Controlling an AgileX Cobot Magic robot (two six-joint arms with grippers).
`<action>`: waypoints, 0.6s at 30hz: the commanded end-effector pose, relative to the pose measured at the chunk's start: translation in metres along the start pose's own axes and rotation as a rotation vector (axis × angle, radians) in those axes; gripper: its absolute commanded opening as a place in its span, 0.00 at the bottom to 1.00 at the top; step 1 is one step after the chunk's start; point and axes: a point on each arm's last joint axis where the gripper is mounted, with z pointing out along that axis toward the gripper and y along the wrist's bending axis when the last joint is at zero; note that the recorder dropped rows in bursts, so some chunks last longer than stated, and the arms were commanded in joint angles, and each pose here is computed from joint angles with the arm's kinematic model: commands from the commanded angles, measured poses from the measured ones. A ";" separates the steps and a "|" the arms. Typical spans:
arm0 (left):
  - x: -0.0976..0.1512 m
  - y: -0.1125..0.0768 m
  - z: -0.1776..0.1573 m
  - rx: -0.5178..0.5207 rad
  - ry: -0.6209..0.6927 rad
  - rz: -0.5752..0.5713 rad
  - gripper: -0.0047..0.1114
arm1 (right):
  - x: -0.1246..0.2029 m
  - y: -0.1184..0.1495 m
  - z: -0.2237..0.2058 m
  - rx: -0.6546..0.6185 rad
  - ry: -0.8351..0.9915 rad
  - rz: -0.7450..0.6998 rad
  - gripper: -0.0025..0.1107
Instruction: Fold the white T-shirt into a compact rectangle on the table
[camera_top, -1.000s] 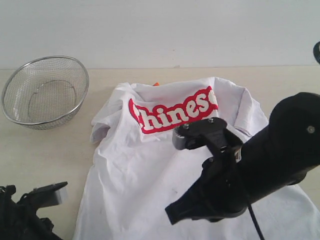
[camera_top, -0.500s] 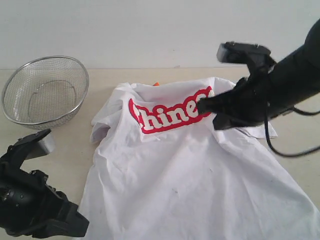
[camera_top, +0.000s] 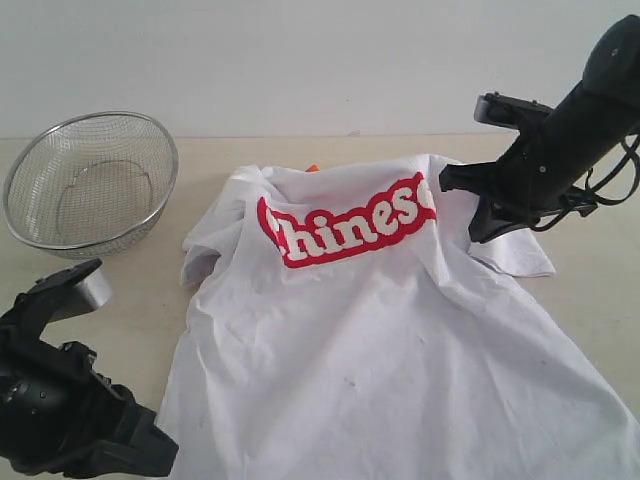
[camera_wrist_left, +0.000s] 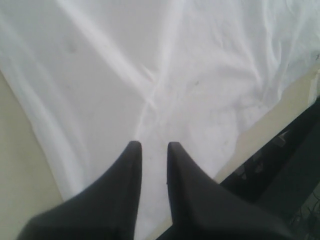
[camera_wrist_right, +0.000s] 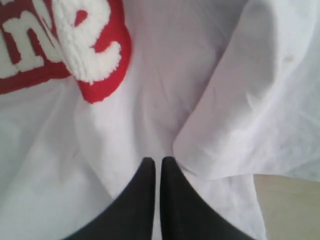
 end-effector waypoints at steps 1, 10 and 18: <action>-0.002 -0.001 -0.001 -0.001 -0.017 0.002 0.20 | -0.006 -0.005 0.005 0.021 -0.041 -0.006 0.02; -0.001 -0.002 -0.001 0.009 -0.005 0.001 0.20 | -0.010 -0.021 0.041 0.060 -0.074 0.021 0.02; 0.000 -0.003 -0.001 0.019 0.006 -0.005 0.20 | -0.032 -0.062 0.027 0.244 -0.044 0.068 0.02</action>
